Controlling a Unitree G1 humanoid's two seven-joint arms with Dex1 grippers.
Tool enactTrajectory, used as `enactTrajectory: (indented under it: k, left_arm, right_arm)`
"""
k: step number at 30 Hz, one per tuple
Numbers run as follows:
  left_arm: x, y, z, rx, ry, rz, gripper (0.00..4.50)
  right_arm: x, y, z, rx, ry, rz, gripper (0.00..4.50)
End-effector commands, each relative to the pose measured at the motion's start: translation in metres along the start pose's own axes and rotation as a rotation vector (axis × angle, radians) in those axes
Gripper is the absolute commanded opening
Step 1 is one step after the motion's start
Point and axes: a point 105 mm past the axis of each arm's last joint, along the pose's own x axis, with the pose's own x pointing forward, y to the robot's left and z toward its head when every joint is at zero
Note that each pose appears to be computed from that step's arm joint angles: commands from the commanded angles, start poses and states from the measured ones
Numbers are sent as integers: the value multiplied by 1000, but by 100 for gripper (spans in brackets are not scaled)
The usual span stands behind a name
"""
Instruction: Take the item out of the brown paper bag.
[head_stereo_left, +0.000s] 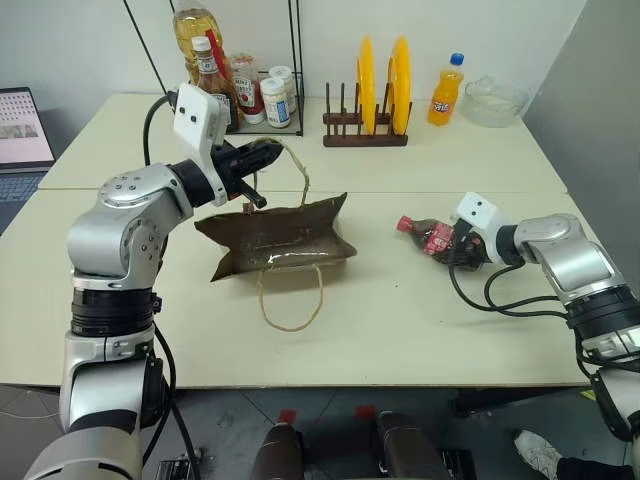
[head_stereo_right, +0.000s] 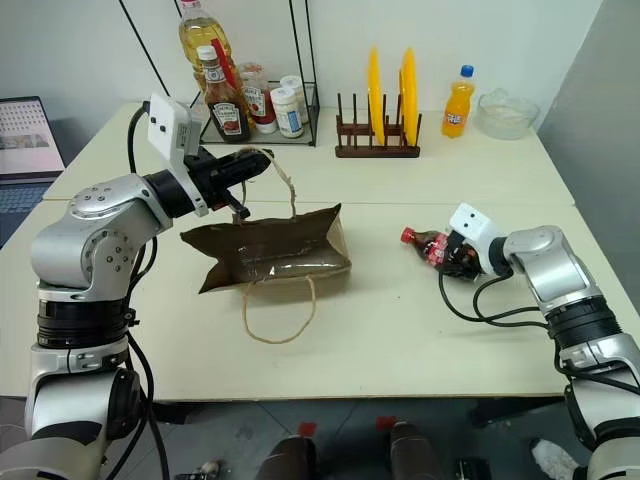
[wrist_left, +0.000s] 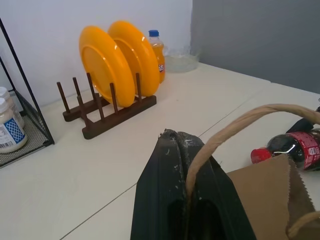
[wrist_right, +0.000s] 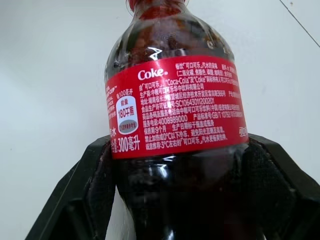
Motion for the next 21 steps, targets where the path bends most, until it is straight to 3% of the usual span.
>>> enactTrajectory:
  k: [1,9,13,21]
  left_arm:
    - [-7,0,16,37,-43,15,0]
    - [-12,9,13,45,-27,57,0]
    - [-15,25,7,37,-17,116,82]
    - [-24,49,0,44,2,207,331]
  right_arm:
    - [0,-3,6,-27,-26,-17,449]
    - [-34,3,62,-72,-258,-44,449]
    - [-52,21,82,-19,-369,-46,450]
    - [-40,44,72,131,-439,-146,450]
